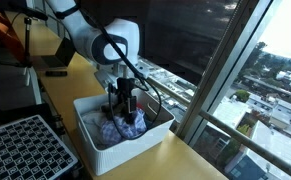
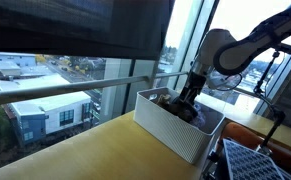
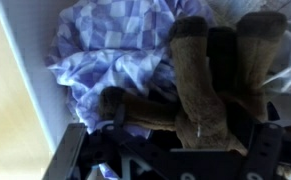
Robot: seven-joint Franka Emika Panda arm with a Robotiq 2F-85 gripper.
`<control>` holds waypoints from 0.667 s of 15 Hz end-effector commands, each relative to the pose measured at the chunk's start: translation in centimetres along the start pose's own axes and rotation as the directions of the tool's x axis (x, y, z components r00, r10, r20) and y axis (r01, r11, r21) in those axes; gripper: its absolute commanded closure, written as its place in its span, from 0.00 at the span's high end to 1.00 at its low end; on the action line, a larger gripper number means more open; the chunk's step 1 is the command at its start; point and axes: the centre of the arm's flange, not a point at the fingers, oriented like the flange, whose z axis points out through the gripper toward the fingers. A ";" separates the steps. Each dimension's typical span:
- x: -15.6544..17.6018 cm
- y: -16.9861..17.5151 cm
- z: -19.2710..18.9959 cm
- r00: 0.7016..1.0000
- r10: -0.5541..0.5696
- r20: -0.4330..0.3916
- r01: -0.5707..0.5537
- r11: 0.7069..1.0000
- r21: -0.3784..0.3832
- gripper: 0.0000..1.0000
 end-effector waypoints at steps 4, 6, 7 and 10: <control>-0.2 -0.2 7.5 0.998 -0.057 -0.027 0.058 0.998 0.015 1.00; -0.9 0.7 8.1 0.998 -0.055 -0.021 0.055 0.998 0.005 0.75; -1.2 0.9 7.8 0.998 -0.057 -0.025 0.057 0.998 0.004 0.74; -1.3 0.8 5.0 0.999 -0.036 -0.037 0.037 0.999 0.013 0.52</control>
